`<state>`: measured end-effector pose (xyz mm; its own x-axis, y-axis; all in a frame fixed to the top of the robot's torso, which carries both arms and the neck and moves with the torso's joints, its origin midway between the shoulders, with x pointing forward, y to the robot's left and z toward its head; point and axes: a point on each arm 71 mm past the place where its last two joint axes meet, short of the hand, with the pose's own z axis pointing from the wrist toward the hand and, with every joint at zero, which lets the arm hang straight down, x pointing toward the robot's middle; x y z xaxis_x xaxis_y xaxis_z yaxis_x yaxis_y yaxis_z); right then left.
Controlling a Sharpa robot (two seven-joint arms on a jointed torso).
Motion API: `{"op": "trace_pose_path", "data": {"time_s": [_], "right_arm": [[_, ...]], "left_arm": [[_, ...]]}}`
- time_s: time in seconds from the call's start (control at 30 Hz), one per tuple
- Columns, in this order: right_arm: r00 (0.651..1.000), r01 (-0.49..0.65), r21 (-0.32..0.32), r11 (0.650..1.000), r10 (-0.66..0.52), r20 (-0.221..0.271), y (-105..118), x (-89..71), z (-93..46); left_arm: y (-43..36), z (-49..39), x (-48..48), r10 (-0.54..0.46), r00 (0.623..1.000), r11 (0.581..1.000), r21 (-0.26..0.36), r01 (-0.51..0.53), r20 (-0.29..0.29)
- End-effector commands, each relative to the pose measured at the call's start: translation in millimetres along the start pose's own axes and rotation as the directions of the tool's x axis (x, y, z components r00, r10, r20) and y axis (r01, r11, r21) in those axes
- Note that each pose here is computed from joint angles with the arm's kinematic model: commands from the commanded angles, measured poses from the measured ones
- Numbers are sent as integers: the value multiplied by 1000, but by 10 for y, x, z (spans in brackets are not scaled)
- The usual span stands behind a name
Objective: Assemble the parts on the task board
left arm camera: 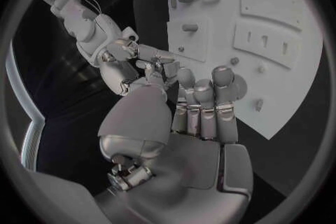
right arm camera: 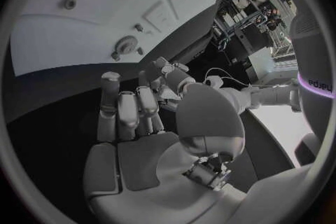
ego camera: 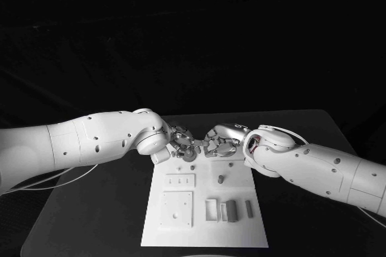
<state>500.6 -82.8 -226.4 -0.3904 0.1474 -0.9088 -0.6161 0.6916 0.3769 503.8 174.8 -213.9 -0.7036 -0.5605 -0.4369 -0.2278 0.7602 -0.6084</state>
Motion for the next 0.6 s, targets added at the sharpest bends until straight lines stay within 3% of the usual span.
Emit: {"op": "trace_pose_path", "data": {"time_s": [0.03,0.6], "right_arm": [[1000,8,-9,1000,-8,-19,30,22,4],[1000,8,-17,1000,-9,-26,82,42,37]], "left_arm": [[-13,1,-1,-11,1000,1000,-7,11,13],[-13,12,7,3,1000,1000,-23,-3,2]]}}
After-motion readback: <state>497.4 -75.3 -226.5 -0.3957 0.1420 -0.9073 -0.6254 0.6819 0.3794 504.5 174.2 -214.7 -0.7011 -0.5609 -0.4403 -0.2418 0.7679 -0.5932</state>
